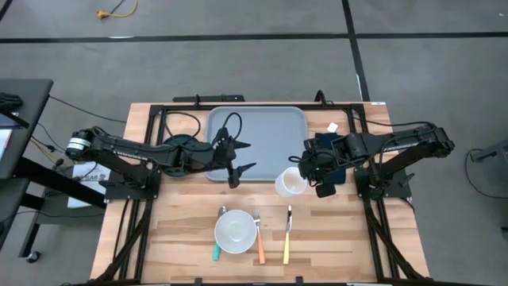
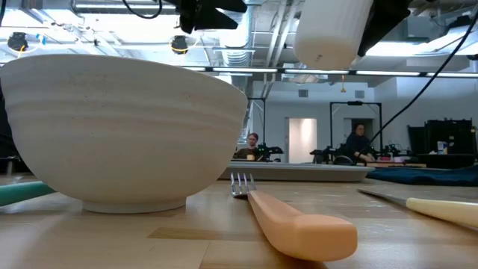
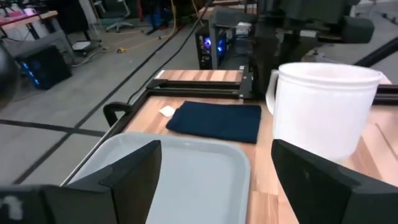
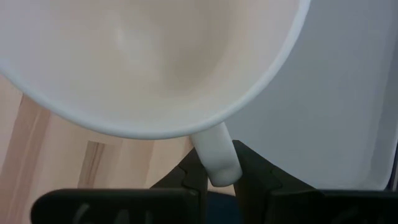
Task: Set up tray
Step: Put the white mug on the gray serving tray
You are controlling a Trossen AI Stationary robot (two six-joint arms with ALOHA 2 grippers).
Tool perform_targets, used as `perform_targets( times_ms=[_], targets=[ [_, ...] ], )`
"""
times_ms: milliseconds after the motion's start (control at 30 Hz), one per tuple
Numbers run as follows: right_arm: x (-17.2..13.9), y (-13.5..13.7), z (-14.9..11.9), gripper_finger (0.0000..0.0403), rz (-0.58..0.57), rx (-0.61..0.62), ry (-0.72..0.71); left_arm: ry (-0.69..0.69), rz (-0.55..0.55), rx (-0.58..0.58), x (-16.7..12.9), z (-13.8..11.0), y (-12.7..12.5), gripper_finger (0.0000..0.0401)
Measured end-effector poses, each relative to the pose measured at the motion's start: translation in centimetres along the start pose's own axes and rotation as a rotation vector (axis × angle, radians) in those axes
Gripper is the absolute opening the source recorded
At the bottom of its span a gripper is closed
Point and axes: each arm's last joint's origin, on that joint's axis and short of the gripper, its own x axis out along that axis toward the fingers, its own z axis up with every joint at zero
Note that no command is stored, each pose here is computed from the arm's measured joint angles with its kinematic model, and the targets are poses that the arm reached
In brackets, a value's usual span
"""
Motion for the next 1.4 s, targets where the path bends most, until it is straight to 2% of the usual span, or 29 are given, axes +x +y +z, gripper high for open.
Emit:
perform_targets(
  times_ms=[167,333,467,733,833,933,1033,1100,1267,1400],
  targets=[
    [0.0,0.0,0.0,0.0047,0.000,-0.001,0.000,0.018,-0.035,0.002,0.0,-0.2,-0.1,0.0295],
    [0.0,0.0,0.0,0.0047,0.000,-0.001,-0.001,0.046,-0.034,0.202,0.0,-0.5,0.0,0.0295],
    [0.0,0.0,0.0,0.0047,0.001,-0.001,-0.001,0.079,-0.039,0.242,0.0,-0.8,0.0,0.0295],
    [0.0,0.0,0.0,0.0047,0.001,-0.002,-0.001,0.095,-0.045,0.190,0.0,-1.0,0.0,0.0295],
    [0.0,0.0,0.0,0.0047,0.001,-0.002,-0.001,0.086,-0.042,0.134,0.0,-0.9,0.0,0.0295],
    [0.0,0.0,0.0,0.0047,0.001,-0.001,-0.001,0.041,0.045,-0.019,0.0,-0.4,0.2,0.0295],
    [0.0,0.0,0.0,0.0047,0.002,-0.001,-0.001,0.008,0.208,-0.150,0.0,-0.2,0.7,0.0295],
    [0.0,0.0,0.0,0.0047,0.002,-0.001,-0.001,0.012,0.224,-0.148,0.0,-0.3,0.7,0.0295],
    [0.0,0.1,0.0,0.0047,0.011,-0.001,-0.003,0.046,0.128,-0.026,0.0,-0.5,0.4,0.0295],
    [0.0,0.1,0.0,0.0047,0.012,-0.001,-0.003,0.065,0.115,0.033,0.0,-0.7,0.4,0.0295]
  ],
)
